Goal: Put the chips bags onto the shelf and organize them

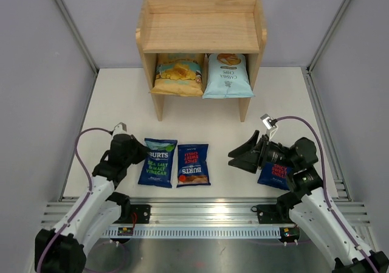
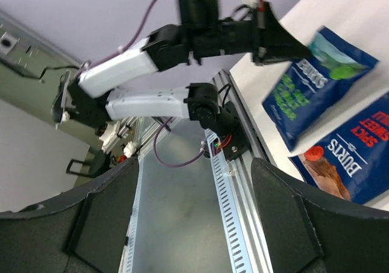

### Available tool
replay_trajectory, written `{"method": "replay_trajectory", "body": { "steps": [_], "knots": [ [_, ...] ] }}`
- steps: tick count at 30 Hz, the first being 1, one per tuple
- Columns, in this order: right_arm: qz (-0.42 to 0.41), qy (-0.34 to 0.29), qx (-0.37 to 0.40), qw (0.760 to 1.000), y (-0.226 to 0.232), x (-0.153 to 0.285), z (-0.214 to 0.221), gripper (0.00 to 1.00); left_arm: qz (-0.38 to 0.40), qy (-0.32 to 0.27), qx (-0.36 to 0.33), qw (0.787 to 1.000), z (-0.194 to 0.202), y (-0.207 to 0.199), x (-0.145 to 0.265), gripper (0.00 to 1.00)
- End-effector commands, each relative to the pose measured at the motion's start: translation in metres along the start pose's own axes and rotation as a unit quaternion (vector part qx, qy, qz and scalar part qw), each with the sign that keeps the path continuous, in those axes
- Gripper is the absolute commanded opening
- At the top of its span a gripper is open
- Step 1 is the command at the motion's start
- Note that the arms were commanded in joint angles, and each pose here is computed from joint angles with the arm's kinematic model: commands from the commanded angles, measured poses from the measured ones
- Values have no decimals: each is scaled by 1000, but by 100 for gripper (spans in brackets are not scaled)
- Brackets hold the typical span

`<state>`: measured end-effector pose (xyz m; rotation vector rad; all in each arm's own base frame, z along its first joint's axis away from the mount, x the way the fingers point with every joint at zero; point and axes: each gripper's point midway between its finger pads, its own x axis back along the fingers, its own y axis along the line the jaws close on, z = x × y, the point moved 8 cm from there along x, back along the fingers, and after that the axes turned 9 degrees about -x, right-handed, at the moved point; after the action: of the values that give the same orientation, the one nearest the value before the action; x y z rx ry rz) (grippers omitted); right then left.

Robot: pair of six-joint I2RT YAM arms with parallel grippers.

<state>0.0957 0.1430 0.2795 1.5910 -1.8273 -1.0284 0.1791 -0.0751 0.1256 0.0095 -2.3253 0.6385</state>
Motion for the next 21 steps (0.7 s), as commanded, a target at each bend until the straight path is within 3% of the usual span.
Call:
{"method": "replay_trajectory", "body": {
  "steps": [1, 11, 17, 21],
  "knots": [
    [48, -35, -38, 998, -23, -7, -6, 82, 45, -52, 14, 998, -24, -19, 28, 0],
    [58, -74, -19, 995, -42, -71, 11, 87, 194, -85, 1, 977, -63, -71, 104, 0],
    [20, -79, 7, 997, -40, -109, 16, 87, 293, -109, -10, 950, -86, -105, 157, 0],
    [1, -99, 47, 994, -35, -129, 12, 88, 382, -102, -9, 918, -95, -127, 190, 0]
  ]
}}
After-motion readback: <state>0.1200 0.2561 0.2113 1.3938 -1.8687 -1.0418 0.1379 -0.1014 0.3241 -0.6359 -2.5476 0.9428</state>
